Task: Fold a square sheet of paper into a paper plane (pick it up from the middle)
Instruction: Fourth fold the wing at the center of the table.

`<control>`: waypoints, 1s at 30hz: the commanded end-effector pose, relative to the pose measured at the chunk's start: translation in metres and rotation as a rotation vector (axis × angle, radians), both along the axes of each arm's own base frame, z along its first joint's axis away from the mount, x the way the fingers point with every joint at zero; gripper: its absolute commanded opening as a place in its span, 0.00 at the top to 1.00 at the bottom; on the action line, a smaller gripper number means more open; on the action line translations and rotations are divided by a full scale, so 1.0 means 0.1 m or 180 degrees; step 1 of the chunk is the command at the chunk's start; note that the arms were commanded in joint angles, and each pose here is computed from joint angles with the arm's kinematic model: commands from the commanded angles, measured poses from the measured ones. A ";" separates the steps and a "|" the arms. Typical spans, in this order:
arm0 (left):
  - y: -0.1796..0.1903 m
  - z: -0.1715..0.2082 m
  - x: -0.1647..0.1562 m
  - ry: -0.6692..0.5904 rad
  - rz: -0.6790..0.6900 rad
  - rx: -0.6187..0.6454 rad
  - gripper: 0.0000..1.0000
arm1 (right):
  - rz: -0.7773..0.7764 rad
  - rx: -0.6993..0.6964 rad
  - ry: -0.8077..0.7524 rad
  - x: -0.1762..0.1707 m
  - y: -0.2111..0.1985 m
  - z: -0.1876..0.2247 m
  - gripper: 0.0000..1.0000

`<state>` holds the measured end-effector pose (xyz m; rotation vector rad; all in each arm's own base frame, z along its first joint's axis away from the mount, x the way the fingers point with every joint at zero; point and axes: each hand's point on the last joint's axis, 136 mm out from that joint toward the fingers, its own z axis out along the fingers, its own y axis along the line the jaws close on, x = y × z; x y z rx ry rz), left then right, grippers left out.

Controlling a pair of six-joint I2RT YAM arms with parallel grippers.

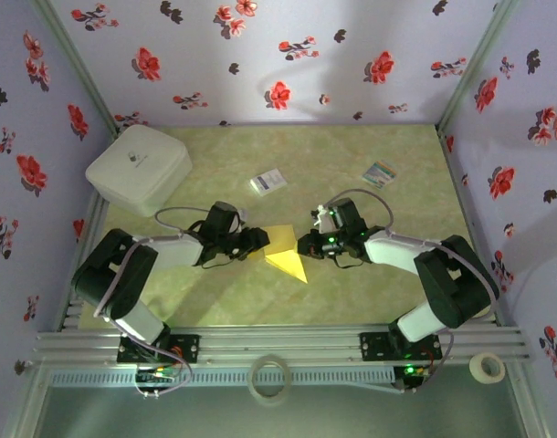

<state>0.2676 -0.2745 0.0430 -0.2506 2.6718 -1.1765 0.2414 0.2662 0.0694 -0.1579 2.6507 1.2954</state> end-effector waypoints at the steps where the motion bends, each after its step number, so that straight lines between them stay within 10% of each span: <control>1: -0.08 0.08 0.10 -0.0030 -0.0013 -0.0112 0.53 | 0.0006 0.0056 -0.0047 -0.01 -0.03 0.05 0.96; 20: -0.27 0.12 0.20 -0.0019 -0.0065 -0.0393 0.71 | -0.0034 0.0043 -0.0013 0.00 -0.10 0.02 0.93; 26: -0.21 0.17 0.22 -0.0087 0.0091 -0.0416 0.98 | -0.0279 -0.0392 -0.0089 0.06 -0.30 -0.01 0.69; 30: -0.11 0.21 0.22 -0.0188 0.0334 -0.0300 1.00 | -0.0632 -0.0980 -0.0580 0.16 -0.61 0.09 0.62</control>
